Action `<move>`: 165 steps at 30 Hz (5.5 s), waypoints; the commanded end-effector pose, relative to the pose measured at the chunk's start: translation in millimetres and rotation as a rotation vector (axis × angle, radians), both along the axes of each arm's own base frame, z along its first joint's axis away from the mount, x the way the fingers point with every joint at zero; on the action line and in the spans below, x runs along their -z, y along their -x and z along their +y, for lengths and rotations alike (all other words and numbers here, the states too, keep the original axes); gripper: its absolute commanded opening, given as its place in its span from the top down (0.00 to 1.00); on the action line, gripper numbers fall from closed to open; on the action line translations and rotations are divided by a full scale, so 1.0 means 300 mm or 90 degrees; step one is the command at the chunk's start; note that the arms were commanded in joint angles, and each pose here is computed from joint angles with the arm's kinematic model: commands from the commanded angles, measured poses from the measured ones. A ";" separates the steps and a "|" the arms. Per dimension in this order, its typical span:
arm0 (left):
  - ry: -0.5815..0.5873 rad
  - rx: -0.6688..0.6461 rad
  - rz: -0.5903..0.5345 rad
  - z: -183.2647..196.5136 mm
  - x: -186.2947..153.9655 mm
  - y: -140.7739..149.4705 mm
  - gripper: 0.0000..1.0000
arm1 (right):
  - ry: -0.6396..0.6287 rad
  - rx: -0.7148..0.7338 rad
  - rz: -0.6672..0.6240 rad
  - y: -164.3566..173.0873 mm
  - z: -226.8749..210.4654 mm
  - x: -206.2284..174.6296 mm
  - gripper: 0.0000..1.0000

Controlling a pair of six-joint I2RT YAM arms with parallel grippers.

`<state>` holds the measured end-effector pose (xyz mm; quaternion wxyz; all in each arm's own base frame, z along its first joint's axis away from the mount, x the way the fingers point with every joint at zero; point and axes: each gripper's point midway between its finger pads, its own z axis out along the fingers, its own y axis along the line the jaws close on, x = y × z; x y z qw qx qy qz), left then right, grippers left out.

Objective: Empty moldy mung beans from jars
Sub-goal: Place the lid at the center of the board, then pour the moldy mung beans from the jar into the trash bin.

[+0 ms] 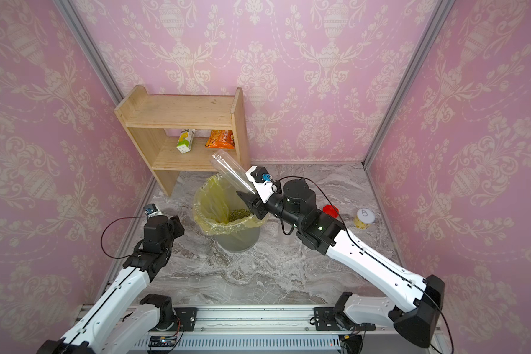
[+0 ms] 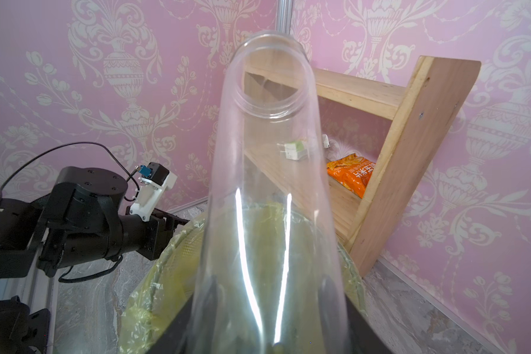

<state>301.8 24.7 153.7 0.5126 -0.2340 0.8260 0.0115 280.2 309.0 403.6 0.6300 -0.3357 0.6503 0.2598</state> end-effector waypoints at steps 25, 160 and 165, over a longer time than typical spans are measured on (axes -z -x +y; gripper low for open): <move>0.062 -0.027 -0.117 0.014 0.014 0.050 0.25 | 0.083 0.045 0.219 0.050 -0.088 0.143 0.60; 0.155 0.231 -0.281 -0.208 -0.488 0.109 0.19 | 0.282 0.039 0.498 0.054 -0.084 0.150 0.61; 0.254 0.337 -0.369 -0.310 -0.712 0.117 0.12 | 0.189 0.007 0.402 0.024 -0.036 0.023 0.61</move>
